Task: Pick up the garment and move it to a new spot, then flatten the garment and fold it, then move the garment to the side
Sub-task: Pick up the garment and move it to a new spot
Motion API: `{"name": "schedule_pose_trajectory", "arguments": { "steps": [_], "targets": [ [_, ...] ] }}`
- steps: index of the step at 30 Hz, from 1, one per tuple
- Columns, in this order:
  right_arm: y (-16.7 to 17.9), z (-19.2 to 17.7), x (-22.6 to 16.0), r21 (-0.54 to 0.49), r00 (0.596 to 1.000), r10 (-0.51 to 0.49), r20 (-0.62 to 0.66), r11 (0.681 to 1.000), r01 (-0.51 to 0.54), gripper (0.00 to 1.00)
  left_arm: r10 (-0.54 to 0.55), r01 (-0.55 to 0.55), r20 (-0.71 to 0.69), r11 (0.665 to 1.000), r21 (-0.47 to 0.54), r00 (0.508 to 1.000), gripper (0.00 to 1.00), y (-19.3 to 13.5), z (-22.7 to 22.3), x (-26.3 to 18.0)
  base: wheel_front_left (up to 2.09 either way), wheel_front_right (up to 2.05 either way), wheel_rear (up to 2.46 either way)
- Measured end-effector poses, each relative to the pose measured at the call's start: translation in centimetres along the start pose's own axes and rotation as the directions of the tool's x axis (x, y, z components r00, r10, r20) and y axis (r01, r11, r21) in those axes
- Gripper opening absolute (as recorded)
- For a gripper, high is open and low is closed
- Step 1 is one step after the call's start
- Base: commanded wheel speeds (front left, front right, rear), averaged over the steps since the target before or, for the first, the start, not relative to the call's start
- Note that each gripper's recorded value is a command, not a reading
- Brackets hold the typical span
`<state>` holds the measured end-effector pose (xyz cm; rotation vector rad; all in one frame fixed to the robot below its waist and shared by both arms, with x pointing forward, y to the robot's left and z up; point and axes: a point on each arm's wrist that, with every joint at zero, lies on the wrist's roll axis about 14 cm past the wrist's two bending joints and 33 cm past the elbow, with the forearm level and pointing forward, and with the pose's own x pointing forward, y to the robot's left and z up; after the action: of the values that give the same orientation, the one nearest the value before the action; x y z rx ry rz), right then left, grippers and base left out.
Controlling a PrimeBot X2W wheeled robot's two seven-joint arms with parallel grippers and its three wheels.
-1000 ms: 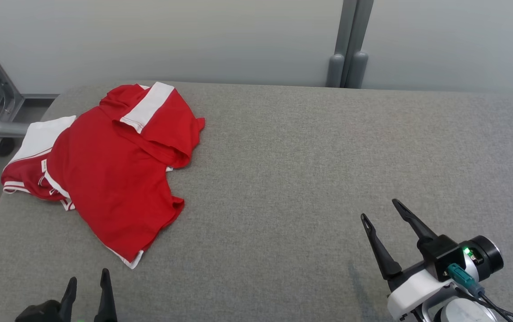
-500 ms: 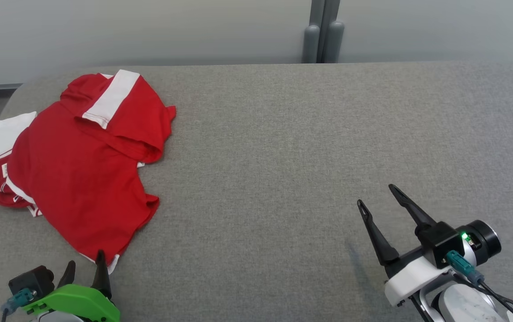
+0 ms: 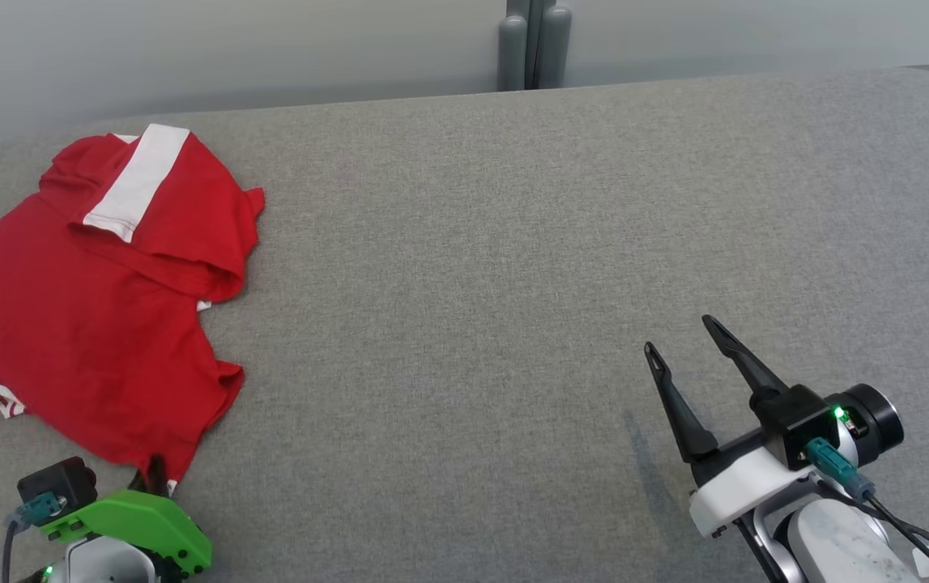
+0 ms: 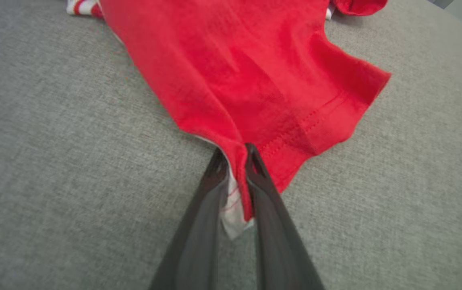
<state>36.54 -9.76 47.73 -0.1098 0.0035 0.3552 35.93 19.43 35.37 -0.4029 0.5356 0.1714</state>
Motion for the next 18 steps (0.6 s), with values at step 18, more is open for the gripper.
{"name": "schedule_pose_trajectory", "arguments": {
  "steps": [18],
  "targets": [
    [1.2,2.0,-0.9,0.029,0.998,-0.016,0.055,0.999,0.014,1.00,-0.629,0.581,0.318,0.777,0.241,0.709,0.15,-21.2,14.2,-4.8,0.00,0.00,0.00]
  ]
}}
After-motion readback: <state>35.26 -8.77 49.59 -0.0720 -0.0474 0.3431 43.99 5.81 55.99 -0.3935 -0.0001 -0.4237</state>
